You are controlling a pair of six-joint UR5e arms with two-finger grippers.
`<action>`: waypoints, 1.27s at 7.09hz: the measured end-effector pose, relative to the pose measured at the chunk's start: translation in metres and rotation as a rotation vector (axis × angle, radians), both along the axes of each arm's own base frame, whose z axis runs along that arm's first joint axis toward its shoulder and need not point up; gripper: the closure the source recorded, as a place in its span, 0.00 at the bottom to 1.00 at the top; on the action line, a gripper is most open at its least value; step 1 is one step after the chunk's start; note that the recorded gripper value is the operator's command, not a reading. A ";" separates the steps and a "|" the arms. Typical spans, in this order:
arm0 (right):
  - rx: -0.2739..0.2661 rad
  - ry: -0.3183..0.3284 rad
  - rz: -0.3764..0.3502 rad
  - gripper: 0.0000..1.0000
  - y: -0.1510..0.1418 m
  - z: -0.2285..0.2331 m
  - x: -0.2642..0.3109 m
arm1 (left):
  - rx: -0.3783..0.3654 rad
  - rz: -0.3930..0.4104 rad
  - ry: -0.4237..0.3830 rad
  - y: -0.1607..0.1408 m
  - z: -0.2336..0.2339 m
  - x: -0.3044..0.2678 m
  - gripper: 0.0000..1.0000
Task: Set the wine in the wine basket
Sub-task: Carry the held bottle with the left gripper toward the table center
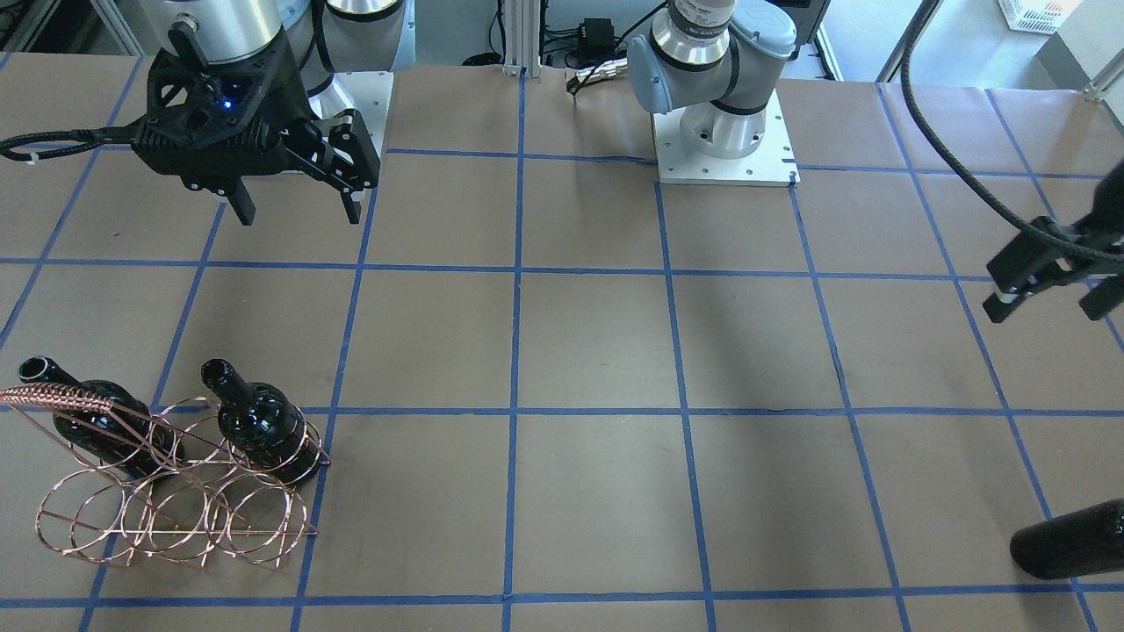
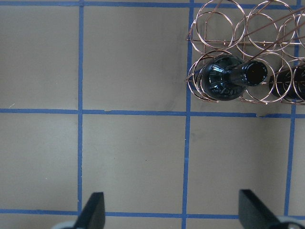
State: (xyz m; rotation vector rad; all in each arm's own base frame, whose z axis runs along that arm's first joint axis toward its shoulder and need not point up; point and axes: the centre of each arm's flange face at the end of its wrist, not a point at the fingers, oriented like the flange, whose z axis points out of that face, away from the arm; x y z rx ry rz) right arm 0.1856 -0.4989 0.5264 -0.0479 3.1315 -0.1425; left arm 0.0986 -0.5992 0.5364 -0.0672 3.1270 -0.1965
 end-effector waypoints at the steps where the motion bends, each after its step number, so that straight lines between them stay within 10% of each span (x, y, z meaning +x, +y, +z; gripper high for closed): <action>1: 0.000 0.000 0.000 0.00 0.000 0.000 0.000 | 0.007 -0.014 -0.004 -0.014 -0.010 0.038 0.00; 9: 0.000 0.000 0.000 0.00 0.000 0.000 0.000 | -0.075 -0.033 -0.046 -0.084 -0.113 0.194 0.00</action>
